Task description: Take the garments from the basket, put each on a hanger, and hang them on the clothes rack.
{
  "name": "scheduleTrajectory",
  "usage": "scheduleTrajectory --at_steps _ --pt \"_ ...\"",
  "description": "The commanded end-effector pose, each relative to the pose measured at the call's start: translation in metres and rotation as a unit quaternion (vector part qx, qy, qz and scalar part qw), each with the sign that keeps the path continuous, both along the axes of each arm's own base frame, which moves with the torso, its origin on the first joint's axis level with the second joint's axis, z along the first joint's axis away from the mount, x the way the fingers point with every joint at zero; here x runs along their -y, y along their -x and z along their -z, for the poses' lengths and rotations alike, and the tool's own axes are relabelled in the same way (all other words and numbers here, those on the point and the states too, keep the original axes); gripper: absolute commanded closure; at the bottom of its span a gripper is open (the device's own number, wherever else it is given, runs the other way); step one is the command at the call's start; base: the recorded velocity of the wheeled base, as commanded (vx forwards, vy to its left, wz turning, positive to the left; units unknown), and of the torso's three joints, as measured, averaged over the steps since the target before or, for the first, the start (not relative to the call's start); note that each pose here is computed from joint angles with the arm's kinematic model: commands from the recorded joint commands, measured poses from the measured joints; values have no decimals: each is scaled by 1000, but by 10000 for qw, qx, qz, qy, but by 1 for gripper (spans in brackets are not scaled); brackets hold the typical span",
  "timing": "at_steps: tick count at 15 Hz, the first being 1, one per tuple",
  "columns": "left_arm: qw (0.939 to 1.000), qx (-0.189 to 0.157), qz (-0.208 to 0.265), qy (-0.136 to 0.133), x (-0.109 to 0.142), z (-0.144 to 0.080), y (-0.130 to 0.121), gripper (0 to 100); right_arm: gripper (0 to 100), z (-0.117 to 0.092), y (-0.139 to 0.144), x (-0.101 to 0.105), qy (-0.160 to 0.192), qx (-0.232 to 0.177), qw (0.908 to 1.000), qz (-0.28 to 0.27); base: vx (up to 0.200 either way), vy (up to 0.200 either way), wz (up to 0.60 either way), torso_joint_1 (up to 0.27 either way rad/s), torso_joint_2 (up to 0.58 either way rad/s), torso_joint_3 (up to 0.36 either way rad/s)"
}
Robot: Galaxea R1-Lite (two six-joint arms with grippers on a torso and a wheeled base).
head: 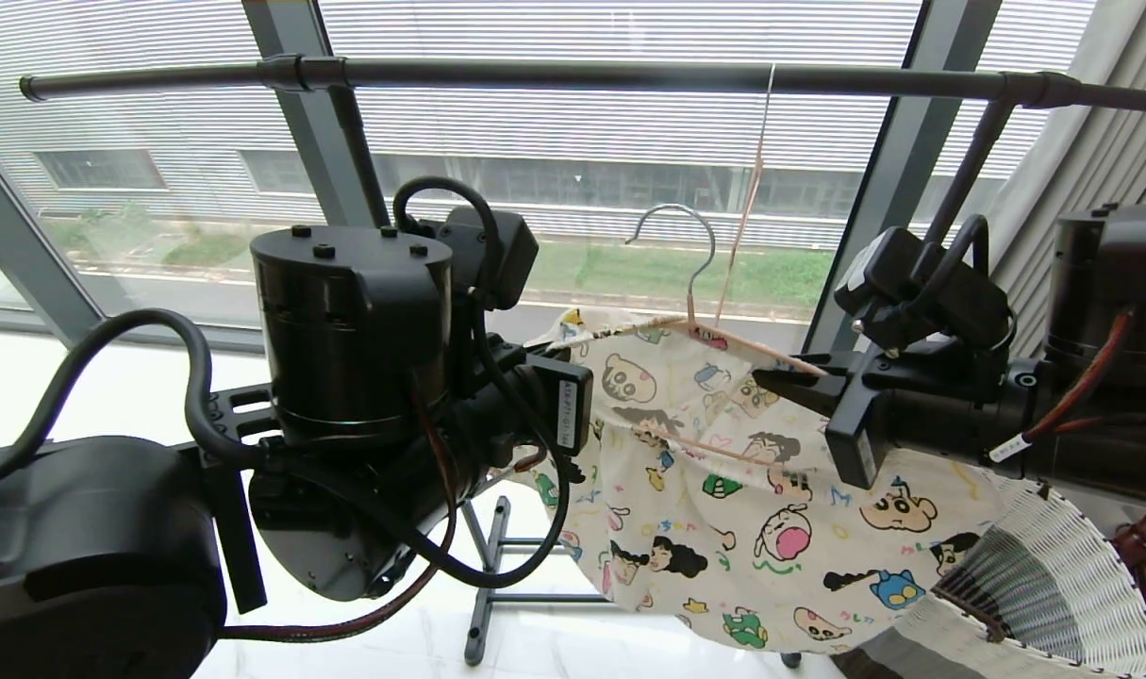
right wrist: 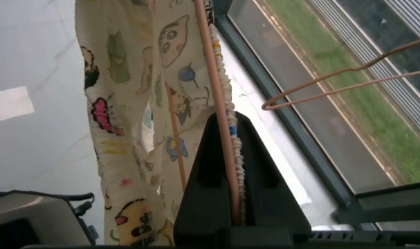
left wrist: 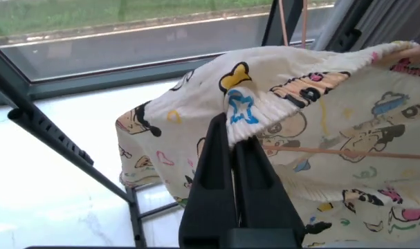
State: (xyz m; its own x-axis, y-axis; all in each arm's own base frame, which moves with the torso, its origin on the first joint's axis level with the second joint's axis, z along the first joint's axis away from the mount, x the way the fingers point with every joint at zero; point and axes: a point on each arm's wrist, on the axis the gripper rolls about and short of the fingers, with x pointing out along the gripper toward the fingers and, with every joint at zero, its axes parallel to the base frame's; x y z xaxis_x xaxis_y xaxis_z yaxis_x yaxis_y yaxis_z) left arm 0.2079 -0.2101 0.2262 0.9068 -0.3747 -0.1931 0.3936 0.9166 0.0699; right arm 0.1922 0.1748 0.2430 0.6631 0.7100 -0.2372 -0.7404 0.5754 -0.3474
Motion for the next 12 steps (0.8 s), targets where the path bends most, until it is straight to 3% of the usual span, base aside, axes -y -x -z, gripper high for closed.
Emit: scheduleTrajectory --at_steps 1,3,6,7,9,12 --pt "9999 78 -68 69 -5 -6 0 100 100 3 0 1 1 -69 10000 63 0 0 0 0 0 0" --pt "9997 134 -166 117 -10 -11 -4 100 100 7 2 3 39 -108 9999 71 0 0 0 0 0 0" --pt "9979 336 -468 -285 -31 -14 -15 100 100 8 3 4 3 -68 10000 70 0 0 0 0 0 0" --pt "9980 366 -437 -269 -32 -16 -14 100 100 8 2 4 -2 -62 10000 70 0 0 0 0 0 0" --pt "9981 344 -249 -441 -28 -11 -8 100 100 7 2 4 -16 -55 10000 80 0 0 0 0 0 0" --pt "9978 366 384 -393 -9 -12 14 100 100 5 2 4 -73 28 9998 170 0 0 0 0 0 0"
